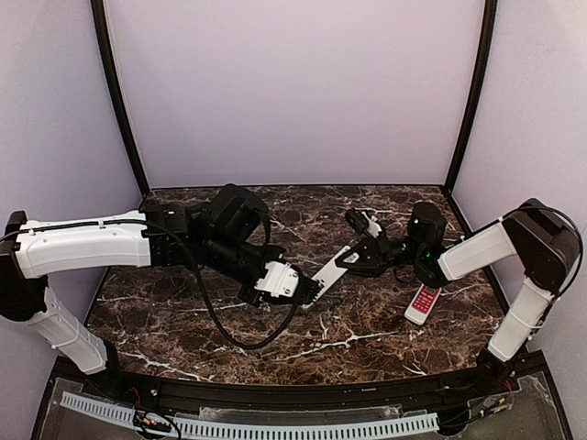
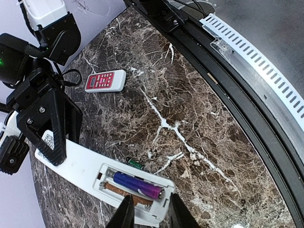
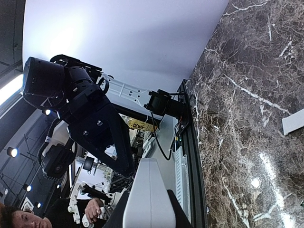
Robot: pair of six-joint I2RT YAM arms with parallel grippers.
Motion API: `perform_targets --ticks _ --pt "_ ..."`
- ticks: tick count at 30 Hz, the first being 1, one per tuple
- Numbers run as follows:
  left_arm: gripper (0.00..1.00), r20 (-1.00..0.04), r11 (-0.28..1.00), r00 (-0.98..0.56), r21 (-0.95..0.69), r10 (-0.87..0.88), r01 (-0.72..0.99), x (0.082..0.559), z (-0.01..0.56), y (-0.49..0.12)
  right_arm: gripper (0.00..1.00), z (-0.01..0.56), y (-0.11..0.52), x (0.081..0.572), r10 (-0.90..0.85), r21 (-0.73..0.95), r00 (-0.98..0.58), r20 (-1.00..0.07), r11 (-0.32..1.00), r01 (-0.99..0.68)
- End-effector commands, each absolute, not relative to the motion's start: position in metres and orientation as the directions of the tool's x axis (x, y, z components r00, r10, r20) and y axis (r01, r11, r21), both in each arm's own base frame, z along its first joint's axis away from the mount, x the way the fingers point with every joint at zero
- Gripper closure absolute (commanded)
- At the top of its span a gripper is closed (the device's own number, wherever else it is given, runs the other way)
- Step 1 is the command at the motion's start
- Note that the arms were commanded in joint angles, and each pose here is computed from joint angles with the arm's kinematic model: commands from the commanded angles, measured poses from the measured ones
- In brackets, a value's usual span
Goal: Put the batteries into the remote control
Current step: Pick up the battery from the battery compartment.
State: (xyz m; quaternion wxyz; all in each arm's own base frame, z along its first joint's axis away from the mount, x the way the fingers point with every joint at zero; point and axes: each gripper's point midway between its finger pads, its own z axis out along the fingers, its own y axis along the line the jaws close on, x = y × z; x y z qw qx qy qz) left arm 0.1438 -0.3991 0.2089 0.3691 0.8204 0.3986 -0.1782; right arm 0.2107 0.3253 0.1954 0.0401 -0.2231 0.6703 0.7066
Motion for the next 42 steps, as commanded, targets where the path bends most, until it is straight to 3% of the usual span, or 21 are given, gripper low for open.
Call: perform_targets --ticks 1,11,19,42 --pt "0.72 -0.611 -0.335 0.572 0.465 0.548 0.819 0.148 0.218 -0.394 1.0 0.206 0.327 0.21 -0.202 0.888 -0.865 -0.46 -0.115 -0.445" --pt "0.66 -0.684 -0.102 0.35 0.376 0.639 0.921 0.177 0.228 -0.399 1.0 0.207 0.324 0.231 -0.103 0.847 -0.848 -0.52 0.065 -0.528" --pt "0.67 -0.702 0.142 0.009 0.157 0.712 0.977 0.224 0.224 -0.408 1.0 0.193 0.318 0.24 -0.03 0.867 -0.878 -0.477 0.144 -0.476" --pt "0.75 -0.587 0.144 -0.197 -0.136 0.785 0.98 0.204 0.193 -0.417 1.0 0.179 0.314 0.248 0.053 0.895 -0.903 -0.426 0.169 -0.412"
